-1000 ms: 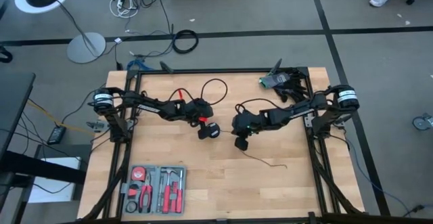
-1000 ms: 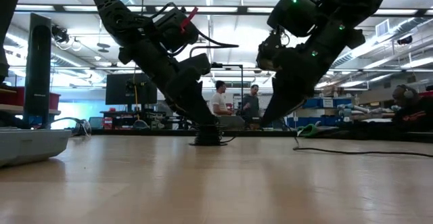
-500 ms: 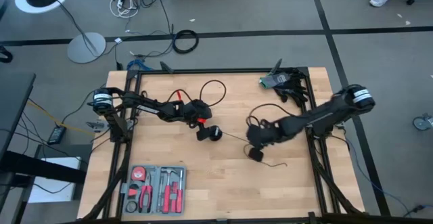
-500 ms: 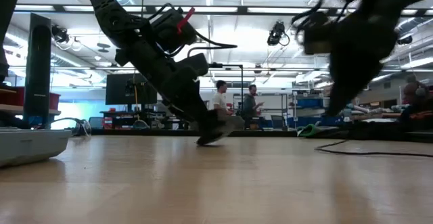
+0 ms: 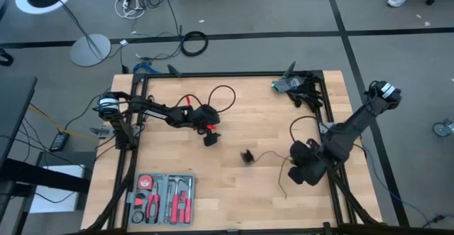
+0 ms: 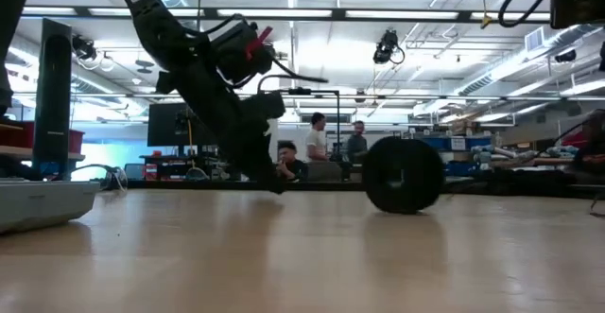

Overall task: Coil cords
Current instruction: Uncoil the black wire from the spool

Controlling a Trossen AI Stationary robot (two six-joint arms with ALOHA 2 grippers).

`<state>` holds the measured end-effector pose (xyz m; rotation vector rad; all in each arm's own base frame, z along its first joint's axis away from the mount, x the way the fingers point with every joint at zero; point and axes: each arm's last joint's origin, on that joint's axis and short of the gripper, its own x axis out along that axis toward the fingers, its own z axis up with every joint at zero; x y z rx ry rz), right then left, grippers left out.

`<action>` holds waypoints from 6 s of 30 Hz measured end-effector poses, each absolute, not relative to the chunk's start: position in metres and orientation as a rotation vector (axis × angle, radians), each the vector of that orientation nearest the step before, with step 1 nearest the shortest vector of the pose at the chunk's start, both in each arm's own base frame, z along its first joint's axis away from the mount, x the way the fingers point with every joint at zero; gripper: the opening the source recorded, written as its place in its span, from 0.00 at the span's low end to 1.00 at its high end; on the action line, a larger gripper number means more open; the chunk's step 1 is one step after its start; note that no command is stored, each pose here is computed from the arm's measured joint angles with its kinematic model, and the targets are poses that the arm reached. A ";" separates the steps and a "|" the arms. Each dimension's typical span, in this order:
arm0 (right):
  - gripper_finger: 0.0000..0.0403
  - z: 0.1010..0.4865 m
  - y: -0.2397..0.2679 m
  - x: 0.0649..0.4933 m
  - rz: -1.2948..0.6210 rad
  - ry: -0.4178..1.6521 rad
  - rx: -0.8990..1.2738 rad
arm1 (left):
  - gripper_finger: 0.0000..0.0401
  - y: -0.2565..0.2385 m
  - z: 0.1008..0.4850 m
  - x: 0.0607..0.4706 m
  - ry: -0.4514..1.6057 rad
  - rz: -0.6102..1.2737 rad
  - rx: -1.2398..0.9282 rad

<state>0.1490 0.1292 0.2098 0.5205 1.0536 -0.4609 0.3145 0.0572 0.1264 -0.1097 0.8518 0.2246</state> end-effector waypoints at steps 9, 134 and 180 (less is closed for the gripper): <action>0.00 0.194 0.133 0.164 -0.543 0.993 0.486 | 0.99 0.056 0.133 0.321 0.764 0.180 -0.156; 0.00 0.162 0.066 0.296 -0.279 0.888 0.290 | 0.99 0.023 0.151 0.350 0.647 0.130 -0.202; 0.06 0.146 0.071 0.316 -0.258 0.767 0.130 | 0.98 0.028 0.130 0.353 0.690 0.267 -0.146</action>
